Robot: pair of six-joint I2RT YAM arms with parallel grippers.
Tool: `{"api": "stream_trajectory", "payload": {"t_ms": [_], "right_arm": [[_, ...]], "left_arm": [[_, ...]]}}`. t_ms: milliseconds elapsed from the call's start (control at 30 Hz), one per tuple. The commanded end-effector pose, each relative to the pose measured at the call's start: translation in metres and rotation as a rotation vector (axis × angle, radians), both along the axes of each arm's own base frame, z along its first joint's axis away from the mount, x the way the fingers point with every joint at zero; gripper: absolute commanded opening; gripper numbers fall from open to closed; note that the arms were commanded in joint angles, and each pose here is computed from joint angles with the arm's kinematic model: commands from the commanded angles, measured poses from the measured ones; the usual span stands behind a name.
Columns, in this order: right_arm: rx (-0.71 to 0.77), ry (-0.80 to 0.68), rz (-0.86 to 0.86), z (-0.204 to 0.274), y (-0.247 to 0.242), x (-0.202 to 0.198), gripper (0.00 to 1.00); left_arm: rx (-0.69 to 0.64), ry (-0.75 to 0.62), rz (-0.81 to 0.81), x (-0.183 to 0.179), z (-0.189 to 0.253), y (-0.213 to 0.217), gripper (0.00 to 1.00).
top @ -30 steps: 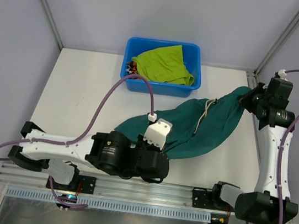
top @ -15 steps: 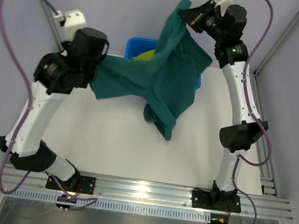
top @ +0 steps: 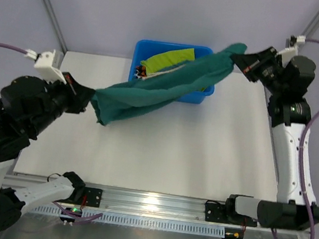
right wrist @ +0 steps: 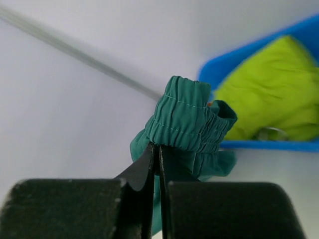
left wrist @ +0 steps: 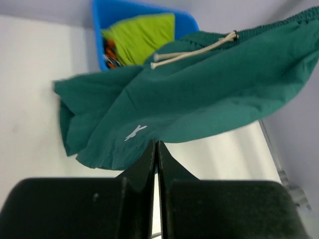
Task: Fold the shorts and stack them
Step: Flatten out the shorts at the center of the board, then fold the shorts at the center of the board.
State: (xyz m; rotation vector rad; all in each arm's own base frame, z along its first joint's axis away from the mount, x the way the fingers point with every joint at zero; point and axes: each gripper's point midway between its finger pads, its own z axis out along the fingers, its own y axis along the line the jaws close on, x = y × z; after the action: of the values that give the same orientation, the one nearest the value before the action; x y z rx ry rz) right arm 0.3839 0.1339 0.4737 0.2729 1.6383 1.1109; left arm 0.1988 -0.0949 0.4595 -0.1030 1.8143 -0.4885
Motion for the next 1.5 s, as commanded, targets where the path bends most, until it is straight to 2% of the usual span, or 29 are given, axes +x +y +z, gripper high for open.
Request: {"api": "stream_trajectory", "payload": {"t_ms": [0,67,100,267,467,600,733,767,833,867,900,967,1033,1133,1200,1233,1300,1333,1400,1467], "right_arm": [[-0.212,0.246,-0.183,-0.103,-0.063,-0.035,0.03],[-0.29,0.394,-0.261,-0.165,-0.084,-0.06,0.04],[-0.329,0.427,-0.267,-0.184,-0.089,-0.067,0.04],[-0.468,0.64,-0.379,-0.269,-0.122,-0.104,0.04],[-0.581,0.676,-0.536,-0.278,-0.154,-0.132,0.04],[-0.572,0.658,-0.56,-0.273,-0.156,-0.139,0.04],[-0.556,0.618,-0.613,-0.266,-0.162,-0.127,0.04],[-0.552,0.622,-0.612,-0.263,-0.162,-0.119,0.04],[-0.515,0.596,-0.607,-0.255,-0.159,-0.102,0.04],[-0.503,0.607,-0.598,-0.254,-0.158,-0.09,0.04],[-0.48,0.601,-0.598,-0.251,-0.157,-0.081,0.04],[-0.45,0.601,-0.578,-0.25,-0.153,-0.064,0.04],[-0.427,0.634,-0.546,-0.265,-0.148,-0.041,0.04],[-0.416,0.69,-0.48,-0.293,-0.141,-0.012,0.05],[-0.403,0.679,-0.43,-0.3,-0.135,0.008,0.07],[-0.418,0.718,-0.4,-0.321,-0.133,0.017,0.08],[-0.412,0.695,-0.345,-0.323,-0.127,0.037,0.11],[-0.43,0.705,-0.318,-0.331,-0.126,0.049,0.12],[-0.423,0.683,-0.26,-0.333,-0.118,0.059,0.17],[-0.437,0.66,-0.206,-0.333,-0.113,0.067,0.29]], "left_arm": [[-0.121,0.177,-0.295,-0.024,-0.064,-0.061,0.0],[-0.161,0.222,-0.35,-0.042,-0.088,-0.065,0.0],[-0.173,0.304,-0.383,-0.045,-0.121,-0.075,0.0],[-0.255,0.416,-0.457,-0.069,-0.175,-0.086,0.0],[-0.257,0.475,-0.468,-0.081,-0.202,-0.084,0.0],[-0.206,0.507,-0.425,-0.073,-0.214,-0.081,0.0],[-0.046,0.509,-0.24,-0.027,-0.229,-0.067,0.0],[0.013,0.488,-0.148,-0.011,-0.23,-0.055,0.0],[0.087,0.425,-0.095,0.013,-0.208,-0.049,0.0],[0.15,0.453,-0.066,0.029,-0.215,-0.051,0.0],[0.17,0.401,-0.017,0.045,-0.195,-0.048,0.0],[0.262,0.433,-0.005,0.073,-0.205,-0.054,0.0],[0.255,0.436,0.015,0.098,-0.2,-0.053,0.0],[0.254,0.487,0.062,0.14,-0.226,-0.048,0.0],[0.28,0.528,0.092,0.161,-0.249,-0.043,0.0],[0.276,0.512,0.108,0.173,-0.251,-0.042,0.0],[0.275,0.524,0.125,0.192,-0.263,-0.034,0.0],[0.241,0.496,0.102,0.203,-0.26,-0.039,0.03],[0.218,0.487,0.121,0.22,-0.261,-0.03,0.18],[0.22,0.461,0.124,0.228,-0.254,-0.028,0.4]]}}
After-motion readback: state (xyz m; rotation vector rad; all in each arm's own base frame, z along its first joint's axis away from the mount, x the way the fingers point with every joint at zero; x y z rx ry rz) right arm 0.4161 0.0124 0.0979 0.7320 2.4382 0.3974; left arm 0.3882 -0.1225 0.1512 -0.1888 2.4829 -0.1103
